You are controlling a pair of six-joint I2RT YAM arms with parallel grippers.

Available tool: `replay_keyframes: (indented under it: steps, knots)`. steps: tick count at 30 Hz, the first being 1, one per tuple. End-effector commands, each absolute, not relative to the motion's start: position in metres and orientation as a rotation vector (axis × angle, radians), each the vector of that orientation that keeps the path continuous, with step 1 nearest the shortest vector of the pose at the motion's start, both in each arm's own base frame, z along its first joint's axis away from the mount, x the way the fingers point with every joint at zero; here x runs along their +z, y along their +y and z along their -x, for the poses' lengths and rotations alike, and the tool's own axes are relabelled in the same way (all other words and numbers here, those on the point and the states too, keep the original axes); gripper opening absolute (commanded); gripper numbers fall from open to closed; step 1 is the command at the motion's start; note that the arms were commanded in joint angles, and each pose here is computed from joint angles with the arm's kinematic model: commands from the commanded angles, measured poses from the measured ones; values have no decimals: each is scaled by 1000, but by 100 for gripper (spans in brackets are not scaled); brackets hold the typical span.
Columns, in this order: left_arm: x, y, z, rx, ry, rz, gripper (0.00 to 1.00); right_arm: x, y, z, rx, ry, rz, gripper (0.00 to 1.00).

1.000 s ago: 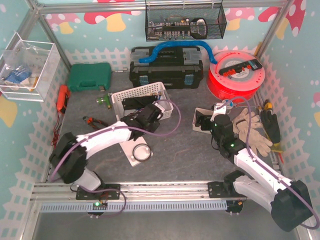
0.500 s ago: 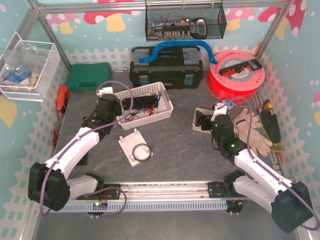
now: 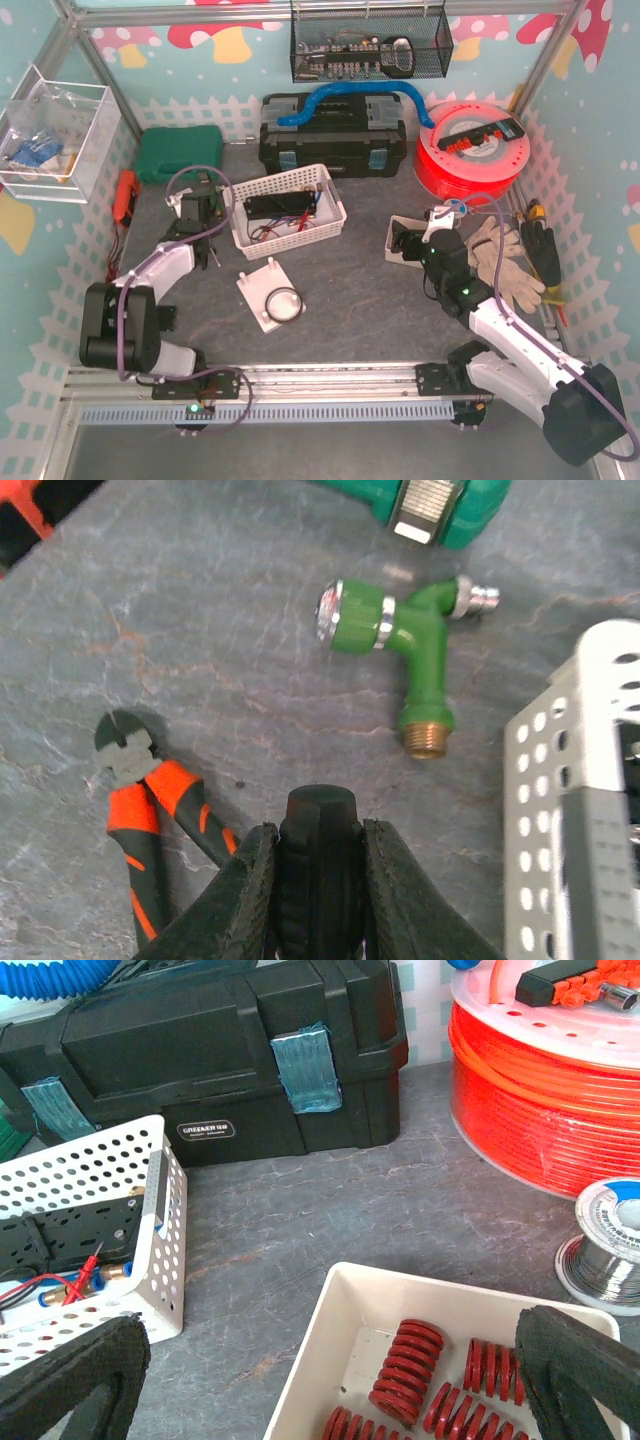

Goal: Install the large spring

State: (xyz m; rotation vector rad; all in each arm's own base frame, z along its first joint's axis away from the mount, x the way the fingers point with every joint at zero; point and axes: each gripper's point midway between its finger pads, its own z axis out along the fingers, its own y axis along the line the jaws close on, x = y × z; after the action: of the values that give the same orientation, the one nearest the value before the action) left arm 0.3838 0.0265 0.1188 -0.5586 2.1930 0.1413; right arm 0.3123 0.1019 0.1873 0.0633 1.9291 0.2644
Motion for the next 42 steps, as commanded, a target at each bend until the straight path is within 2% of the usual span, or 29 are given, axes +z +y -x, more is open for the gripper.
replay_keyframes:
  steps: [1, 9, 16, 22, 28, 33, 37, 42]
  knots:
    - [119, 24, -401, 80, 2176, 587, 22, 192, 98, -311, 257, 1907, -85, 99]
    - [119, 16, -398, 13, 2179, 588, 45, 192, 97, -311, 249, 1907, -82, 99]
    - [134, -28, -389, -126, 2232, 395, 53, 188, 100, -313, 253, 1923, -72, 98]
    - [159, -106, -368, -260, 2254, 102, 53, 186, 101, -314, 254, 1926, -69, 99]
    - [169, -152, -326, -344, 2291, -119, 47, 185, 100, -314, 239, 1935, -65, 99]
    - [174, -176, -284, -435, 2323, -203, 35, 183, 101, -315, 242, 1937, -65, 98]
    - [158, -195, -244, -418, 2421, -279, 31, 181, 101, -316, 232, 1944, -67, 99]
    - [140, -222, -207, -401, 2504, -391, 32, 180, 101, -316, 233, 1947, -67, 99]
